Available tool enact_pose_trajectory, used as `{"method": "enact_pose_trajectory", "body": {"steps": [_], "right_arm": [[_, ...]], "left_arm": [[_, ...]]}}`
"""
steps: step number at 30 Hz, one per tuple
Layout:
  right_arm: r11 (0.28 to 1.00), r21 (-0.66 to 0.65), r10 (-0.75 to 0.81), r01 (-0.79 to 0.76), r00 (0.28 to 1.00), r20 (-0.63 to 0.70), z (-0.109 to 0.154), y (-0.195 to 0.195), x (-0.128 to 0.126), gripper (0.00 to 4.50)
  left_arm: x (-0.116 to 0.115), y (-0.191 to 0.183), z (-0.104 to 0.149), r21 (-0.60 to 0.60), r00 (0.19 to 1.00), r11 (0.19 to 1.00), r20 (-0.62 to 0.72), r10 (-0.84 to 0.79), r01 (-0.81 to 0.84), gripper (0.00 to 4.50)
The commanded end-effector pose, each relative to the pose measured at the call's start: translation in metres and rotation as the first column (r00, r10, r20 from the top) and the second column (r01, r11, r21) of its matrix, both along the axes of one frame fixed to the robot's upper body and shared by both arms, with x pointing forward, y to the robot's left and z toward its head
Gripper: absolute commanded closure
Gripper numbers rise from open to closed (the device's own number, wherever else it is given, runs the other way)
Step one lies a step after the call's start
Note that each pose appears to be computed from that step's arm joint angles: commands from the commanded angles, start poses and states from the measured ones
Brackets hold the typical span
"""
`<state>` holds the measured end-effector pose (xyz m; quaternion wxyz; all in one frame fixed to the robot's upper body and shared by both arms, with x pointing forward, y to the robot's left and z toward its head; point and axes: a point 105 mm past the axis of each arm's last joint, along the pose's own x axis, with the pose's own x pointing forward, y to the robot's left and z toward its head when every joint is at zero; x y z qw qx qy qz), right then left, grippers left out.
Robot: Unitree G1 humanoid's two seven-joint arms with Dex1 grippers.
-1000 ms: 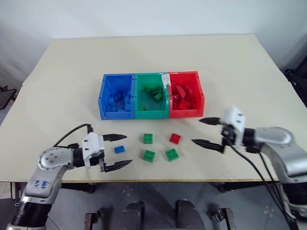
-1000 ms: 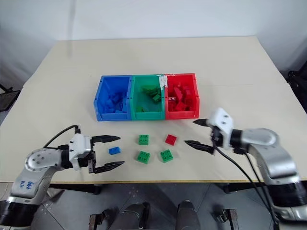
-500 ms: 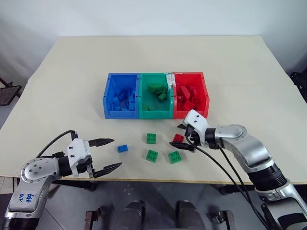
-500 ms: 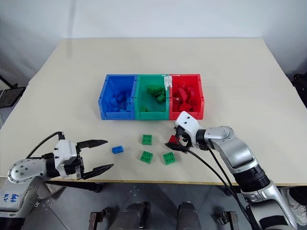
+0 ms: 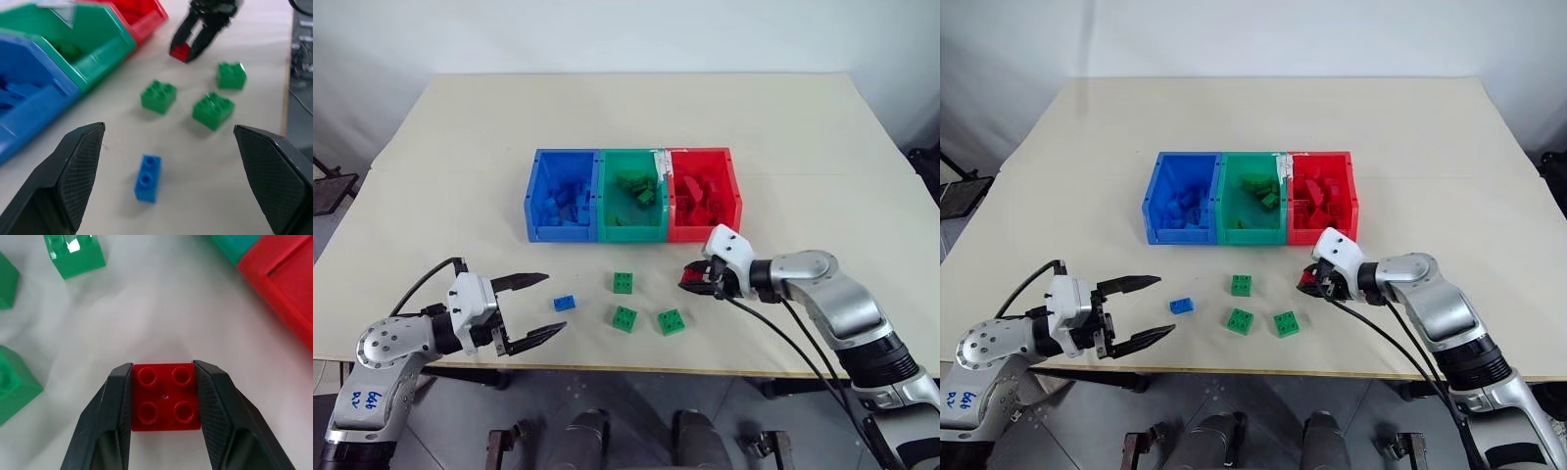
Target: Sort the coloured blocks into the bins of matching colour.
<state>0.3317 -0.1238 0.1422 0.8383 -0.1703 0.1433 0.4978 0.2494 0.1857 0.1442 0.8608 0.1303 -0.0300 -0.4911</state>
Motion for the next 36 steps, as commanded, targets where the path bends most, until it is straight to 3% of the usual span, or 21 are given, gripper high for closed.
{"method": "enact_pose_trajectory", "body": {"steps": [1,6,10,16,19,23,26,30,33,36], "right_arm": [[0.986,0.163,-0.054,0.033,0.99,0.127,0.054,0.002,0.018,3.05],[0.93,0.286,-0.303,0.23,0.921,0.243,0.09,-0.014,0.065,3.05],[0.918,0.263,-0.364,0.298,0.896,0.255,0.082,-0.019,0.088,3.05],[0.916,0.316,-0.346,0.247,0.885,0.312,0.091,-0.018,0.092,1.01],[0.928,0.345,-0.273,0.138,0.883,0.382,0.1,-0.026,0.071,0.03],[0.949,0.315,-0.172,0.018,0.866,0.469,0.095,-0.042,0.034,0.03],[0.946,0.324,-0.124,-0.019,0.902,0.414,0.08,-0.075,-0.014,0.03],[0.993,0.055,-0.121,0.108,0.923,0.366,0.032,-0.134,-0.064,0.03],[0.991,0.006,-0.125,0.132,0.925,0.36,0.024,-0.151,-0.086,0.03],[0.998,-0.008,-0.057,0.063,0.946,0.318,0.017,-0.144,-0.098,0.03]], "left_arm": [[0.006,-0.001,0.019,-0.066,0.997,0.997,0.059,0.039,-0.035,0.0],[0.016,0.009,0.027,-0.123,0.988,0.984,0.071,0.139,-0.13,0.0],[0.015,0.014,0.026,-0.128,0.984,0.979,0.066,0.167,-0.158,0.0],[0.013,0.018,0.025,-0.116,0.989,0.983,0.029,0.146,-0.142,0.0],[0.017,0.016,0.023,-0.087,0.993,0.99,0.035,0.115,-0.112,0.0],[0.021,0.008,0.021,-0.072,0.997,0.996,0.039,0.062,-0.059,0.0],[0.027,-0.007,0.014,-0.045,0.999,0.998,0.021,-0.033,0.034,0.0],[0.031,-0.016,0.013,-0.022,0.992,0.992,0.039,-0.124,0.125,0.0],[0.028,-0.019,0.01,0.011,0.979,0.98,0.022,-0.201,0.201,0.0],[0.023,-0.022,0.007,0.038,0.962,0.962,0.018,-0.272,0.271,0.0]]}}
